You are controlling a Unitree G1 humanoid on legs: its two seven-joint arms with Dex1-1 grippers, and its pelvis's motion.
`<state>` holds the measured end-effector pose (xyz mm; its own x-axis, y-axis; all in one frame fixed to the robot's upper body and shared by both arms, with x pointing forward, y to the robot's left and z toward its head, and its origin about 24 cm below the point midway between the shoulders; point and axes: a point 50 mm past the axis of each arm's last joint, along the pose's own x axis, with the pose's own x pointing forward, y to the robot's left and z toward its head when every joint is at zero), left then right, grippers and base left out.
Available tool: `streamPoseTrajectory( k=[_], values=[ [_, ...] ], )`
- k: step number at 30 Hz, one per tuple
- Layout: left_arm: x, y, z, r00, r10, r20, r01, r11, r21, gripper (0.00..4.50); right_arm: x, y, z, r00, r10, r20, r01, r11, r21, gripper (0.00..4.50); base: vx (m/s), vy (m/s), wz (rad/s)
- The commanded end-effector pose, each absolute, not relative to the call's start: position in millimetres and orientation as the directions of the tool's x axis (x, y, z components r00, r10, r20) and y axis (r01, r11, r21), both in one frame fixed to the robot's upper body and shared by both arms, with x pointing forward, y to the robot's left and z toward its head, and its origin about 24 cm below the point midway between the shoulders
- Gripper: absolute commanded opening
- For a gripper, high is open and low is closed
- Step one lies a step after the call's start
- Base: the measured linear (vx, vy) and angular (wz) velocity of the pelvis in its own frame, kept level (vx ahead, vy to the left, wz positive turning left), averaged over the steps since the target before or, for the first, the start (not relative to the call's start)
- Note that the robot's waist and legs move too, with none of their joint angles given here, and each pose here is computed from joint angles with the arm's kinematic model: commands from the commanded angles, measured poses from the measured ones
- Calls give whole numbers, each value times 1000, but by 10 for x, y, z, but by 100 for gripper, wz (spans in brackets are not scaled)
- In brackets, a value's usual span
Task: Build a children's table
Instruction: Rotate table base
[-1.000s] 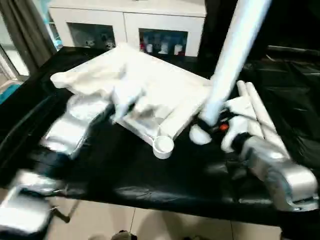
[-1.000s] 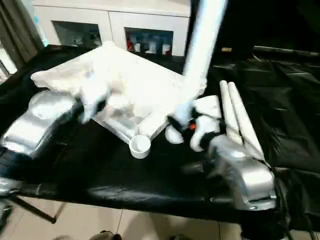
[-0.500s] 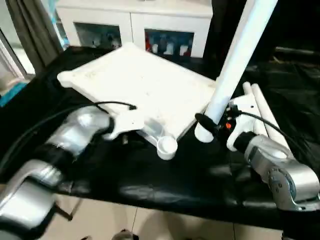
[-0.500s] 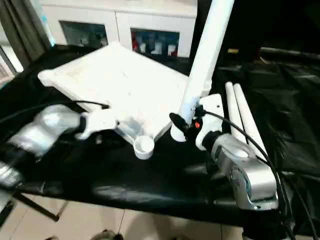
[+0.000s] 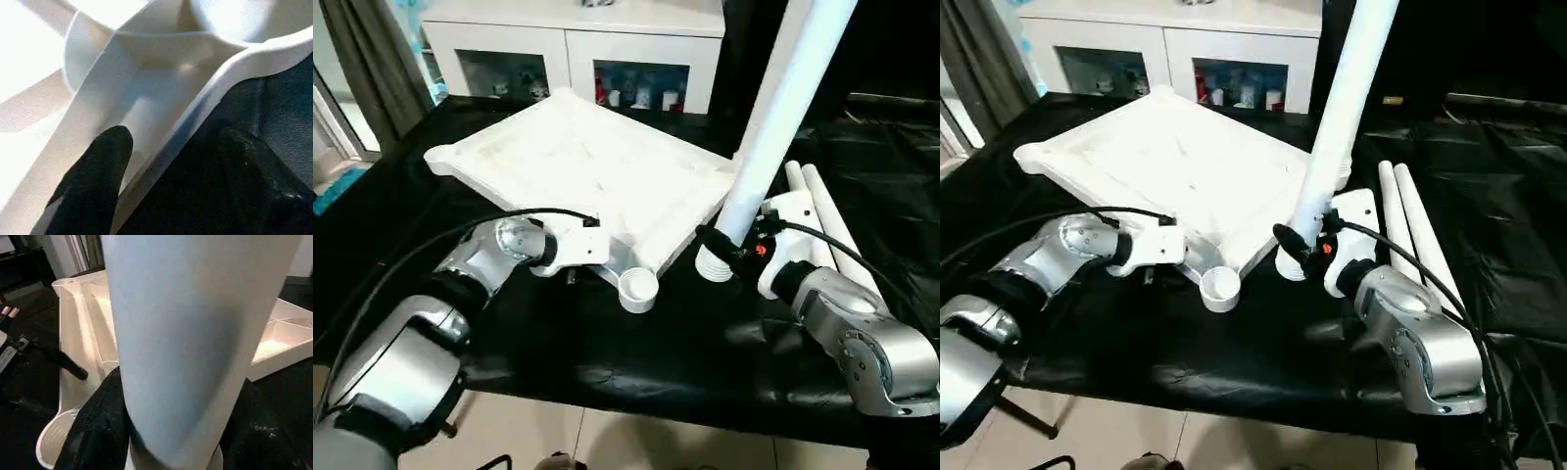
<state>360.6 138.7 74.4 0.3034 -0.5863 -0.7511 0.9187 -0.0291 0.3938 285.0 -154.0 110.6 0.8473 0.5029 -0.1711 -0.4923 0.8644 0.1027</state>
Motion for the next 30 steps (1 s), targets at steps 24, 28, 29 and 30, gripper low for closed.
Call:
streamPoseTrajectory(
  k=[24,28,29,30],
  values=[
    [3416,1404,649,-40,-575,-818,999,-39,-22,118,2848,-1545,1133,842,518,-152,-515,855,62,191,0,0,0],
    [3459,1341,632,55,-609,-791,996,89,1,100,2849,-1543,1118,843,515,-155,-510,857,69,191,0,0,0],
    [3506,1272,615,153,-630,-762,978,206,26,97,2839,-1536,1103,842,515,-160,-510,857,78,191,0,0,0],
    [3514,1255,608,175,-632,-755,971,237,26,91,2835,-1534,1098,841,516,-162,-510,857,80,191,0,0,0]
  ],
)
